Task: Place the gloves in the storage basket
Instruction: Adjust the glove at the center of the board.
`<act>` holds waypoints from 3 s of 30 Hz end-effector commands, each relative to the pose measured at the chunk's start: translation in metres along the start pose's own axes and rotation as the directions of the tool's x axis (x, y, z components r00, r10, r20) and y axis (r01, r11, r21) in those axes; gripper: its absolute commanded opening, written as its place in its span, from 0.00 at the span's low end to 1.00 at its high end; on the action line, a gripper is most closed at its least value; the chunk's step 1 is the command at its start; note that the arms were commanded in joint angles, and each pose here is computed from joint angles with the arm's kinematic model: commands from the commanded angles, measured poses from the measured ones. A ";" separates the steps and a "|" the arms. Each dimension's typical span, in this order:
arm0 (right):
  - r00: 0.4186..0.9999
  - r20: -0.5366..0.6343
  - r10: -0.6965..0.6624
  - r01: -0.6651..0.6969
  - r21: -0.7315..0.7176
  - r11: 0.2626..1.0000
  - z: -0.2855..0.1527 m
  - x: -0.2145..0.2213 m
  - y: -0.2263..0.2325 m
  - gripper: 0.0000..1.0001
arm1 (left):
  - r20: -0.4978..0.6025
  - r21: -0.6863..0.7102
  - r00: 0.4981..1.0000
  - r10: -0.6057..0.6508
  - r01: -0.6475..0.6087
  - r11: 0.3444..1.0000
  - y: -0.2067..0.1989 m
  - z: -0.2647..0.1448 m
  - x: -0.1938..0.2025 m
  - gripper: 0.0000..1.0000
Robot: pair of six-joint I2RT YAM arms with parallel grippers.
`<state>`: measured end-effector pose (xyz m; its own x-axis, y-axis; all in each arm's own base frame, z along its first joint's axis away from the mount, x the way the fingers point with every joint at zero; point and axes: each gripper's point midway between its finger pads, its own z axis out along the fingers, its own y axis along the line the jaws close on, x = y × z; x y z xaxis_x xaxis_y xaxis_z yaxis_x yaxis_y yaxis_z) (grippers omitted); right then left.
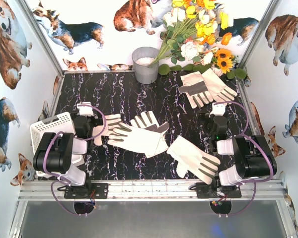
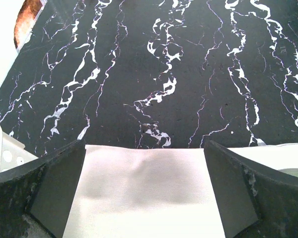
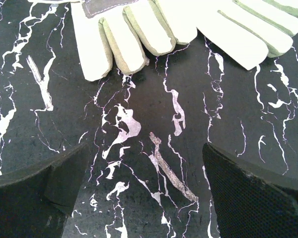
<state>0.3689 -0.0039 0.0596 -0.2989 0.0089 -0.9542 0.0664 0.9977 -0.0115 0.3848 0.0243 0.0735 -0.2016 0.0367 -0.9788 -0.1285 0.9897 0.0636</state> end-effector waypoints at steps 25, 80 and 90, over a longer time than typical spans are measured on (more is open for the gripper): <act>0.942 0.124 0.311 -0.330 0.192 0.924 -0.067 -0.103 -0.042 1.00 | -0.077 0.011 0.987 -0.142 0.143 0.990 -0.024 -0.028 -0.150 1.00; 0.564 -0.675 -0.476 -0.168 -0.658 0.734 -0.113 0.050 0.280 0.40 | -0.101 -0.030 0.987 -0.122 0.119 0.992 0.004 -0.090 -0.146 1.00; 0.591 -0.738 -0.327 -0.116 -0.478 0.870 -0.116 0.049 0.242 0.00 | -0.146 -0.005 0.983 -0.111 0.112 0.994 -0.002 -0.078 -0.133 1.00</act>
<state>0.2488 0.2612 0.0249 -0.8910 -0.3652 -0.2699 -0.4412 0.8368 0.3241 0.3299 0.0053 0.2224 -0.3214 -0.1026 -0.9414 -0.1629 0.9853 -0.0518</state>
